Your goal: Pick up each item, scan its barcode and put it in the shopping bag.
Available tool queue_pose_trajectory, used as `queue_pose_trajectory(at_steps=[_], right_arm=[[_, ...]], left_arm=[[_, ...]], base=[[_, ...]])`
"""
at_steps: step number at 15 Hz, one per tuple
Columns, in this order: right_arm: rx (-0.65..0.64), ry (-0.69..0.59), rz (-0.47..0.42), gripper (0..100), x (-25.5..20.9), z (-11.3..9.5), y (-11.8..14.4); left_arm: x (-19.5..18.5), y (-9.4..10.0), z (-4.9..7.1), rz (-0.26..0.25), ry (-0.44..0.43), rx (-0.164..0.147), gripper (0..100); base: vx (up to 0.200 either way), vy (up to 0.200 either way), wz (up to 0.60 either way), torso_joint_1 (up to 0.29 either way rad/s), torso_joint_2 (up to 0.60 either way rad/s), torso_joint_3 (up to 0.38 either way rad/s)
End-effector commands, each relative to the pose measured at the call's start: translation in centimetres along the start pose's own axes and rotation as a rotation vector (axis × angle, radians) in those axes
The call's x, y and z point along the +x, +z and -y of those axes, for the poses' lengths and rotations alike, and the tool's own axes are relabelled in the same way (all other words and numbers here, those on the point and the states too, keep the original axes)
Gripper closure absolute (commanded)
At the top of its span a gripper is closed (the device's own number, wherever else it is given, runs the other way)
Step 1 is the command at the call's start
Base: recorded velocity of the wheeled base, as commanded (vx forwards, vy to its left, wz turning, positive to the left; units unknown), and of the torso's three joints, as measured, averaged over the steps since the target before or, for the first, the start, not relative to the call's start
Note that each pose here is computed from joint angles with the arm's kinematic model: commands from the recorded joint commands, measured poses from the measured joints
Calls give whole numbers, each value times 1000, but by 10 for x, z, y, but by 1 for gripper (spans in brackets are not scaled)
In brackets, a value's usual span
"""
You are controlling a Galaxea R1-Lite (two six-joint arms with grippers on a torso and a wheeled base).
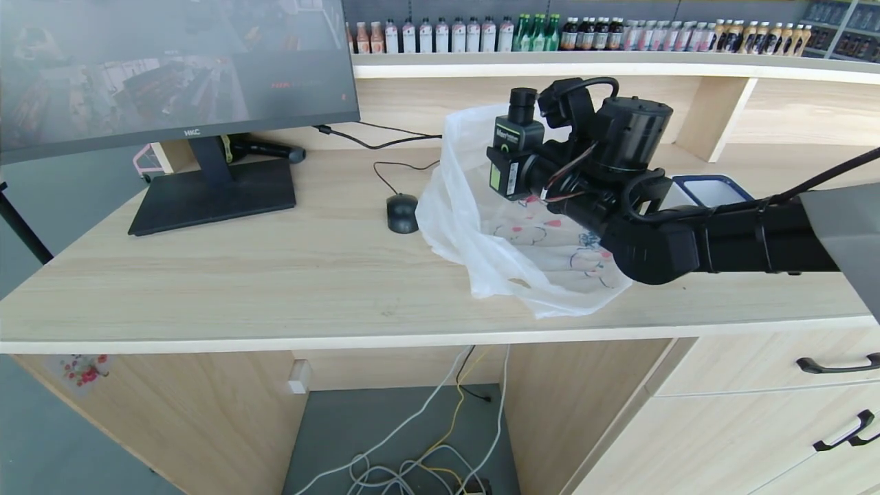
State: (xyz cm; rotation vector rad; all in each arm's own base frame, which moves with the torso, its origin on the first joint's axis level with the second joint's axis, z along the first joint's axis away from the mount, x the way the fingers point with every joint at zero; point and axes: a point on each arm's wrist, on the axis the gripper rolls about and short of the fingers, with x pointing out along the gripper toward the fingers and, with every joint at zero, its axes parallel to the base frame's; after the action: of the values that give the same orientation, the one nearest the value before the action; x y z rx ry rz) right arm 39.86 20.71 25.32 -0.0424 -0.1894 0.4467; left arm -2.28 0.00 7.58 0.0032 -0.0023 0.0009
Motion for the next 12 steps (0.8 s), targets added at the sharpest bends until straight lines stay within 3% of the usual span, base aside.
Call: queue_pose_trajectory(at_steps=[1,12], right_arm=[[-1,3,-18,100,7,-2,-13],[-2,10,-63,100,12,-6,-33]], left_arm=[[0,0,0,1,1,0,0],[0,0,0,1,1,0,0]], base=[[0,0,0,0,0,0],[0,0,0,0,0,0]])
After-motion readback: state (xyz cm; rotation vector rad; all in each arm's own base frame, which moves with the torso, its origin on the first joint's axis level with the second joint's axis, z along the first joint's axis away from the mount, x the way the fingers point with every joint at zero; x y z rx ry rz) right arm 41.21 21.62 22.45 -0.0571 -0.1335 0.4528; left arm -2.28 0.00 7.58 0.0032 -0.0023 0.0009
